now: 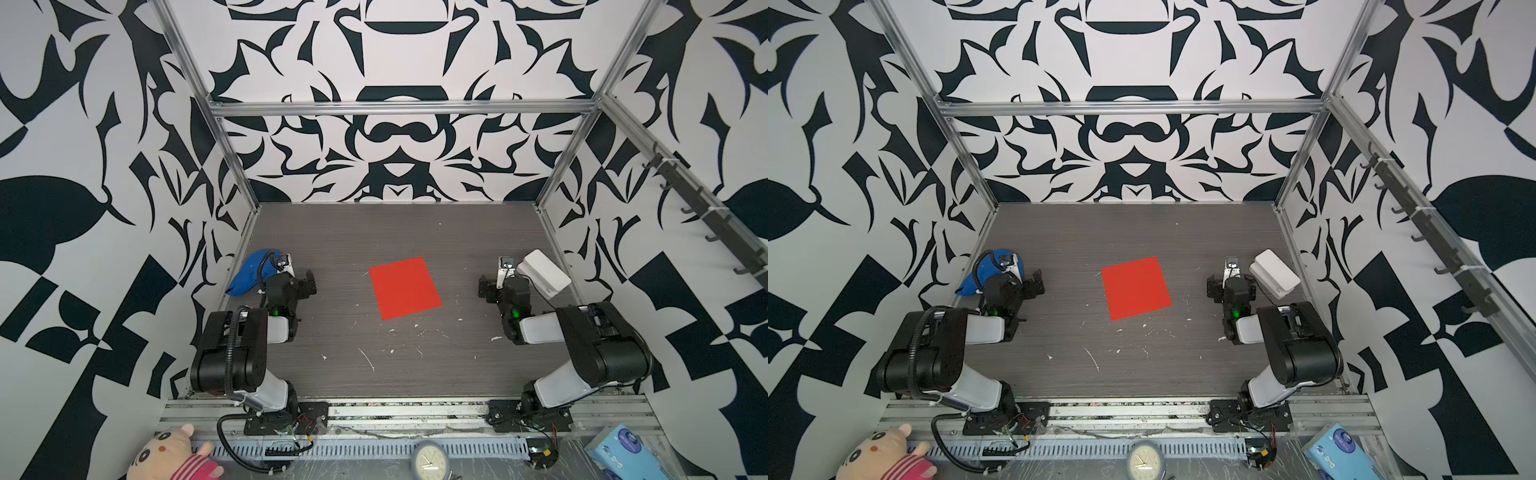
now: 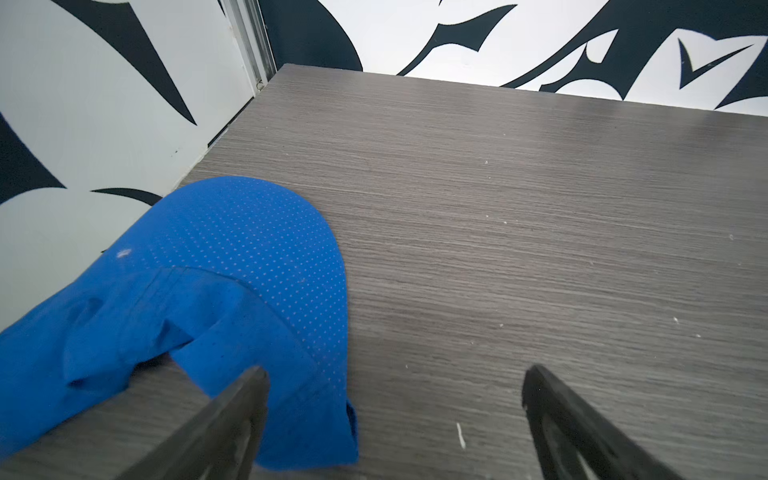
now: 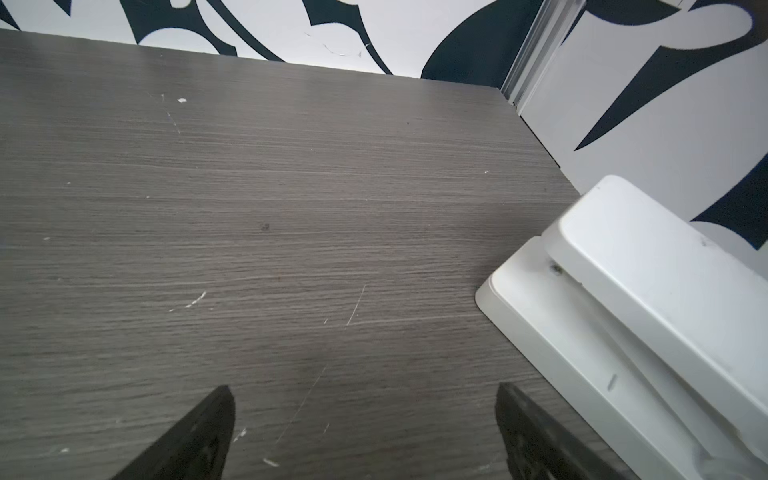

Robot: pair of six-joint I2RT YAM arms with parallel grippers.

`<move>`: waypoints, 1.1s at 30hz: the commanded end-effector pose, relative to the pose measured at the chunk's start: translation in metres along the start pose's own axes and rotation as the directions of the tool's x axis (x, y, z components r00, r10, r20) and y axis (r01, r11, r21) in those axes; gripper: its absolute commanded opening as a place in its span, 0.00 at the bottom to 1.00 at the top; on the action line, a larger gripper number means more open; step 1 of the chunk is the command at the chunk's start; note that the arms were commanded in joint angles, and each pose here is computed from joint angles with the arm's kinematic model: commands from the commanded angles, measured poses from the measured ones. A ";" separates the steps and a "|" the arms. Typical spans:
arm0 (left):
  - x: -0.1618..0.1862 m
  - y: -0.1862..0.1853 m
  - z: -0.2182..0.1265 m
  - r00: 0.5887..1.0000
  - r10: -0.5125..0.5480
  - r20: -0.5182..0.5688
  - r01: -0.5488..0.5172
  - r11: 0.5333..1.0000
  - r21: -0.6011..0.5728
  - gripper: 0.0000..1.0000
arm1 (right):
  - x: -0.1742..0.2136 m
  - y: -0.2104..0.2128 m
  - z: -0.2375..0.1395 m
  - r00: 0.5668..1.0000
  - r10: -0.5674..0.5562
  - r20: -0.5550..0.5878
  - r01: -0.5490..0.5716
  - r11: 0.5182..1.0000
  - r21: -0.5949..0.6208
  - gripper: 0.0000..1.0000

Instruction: Fold a paper plane with a square sheet of paper (pick it up from the middle)

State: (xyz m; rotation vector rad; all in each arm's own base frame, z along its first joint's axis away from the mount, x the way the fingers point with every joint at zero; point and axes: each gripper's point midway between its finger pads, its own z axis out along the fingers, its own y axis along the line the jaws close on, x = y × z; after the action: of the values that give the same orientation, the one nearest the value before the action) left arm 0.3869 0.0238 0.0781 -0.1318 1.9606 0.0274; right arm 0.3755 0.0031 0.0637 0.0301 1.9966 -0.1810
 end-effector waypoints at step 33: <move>-0.023 0.002 -0.005 0.997 -0.016 0.076 0.016 1.000 0.001 0.99 | -0.034 -0.006 -0.008 0.996 0.033 0.085 -0.034 0.999 0.005 1.00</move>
State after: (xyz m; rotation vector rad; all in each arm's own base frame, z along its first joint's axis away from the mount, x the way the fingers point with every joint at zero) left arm 0.3871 0.0256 0.0799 -0.1432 1.9540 0.0282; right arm 0.3757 0.0016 0.0672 0.0324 1.9921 -0.1695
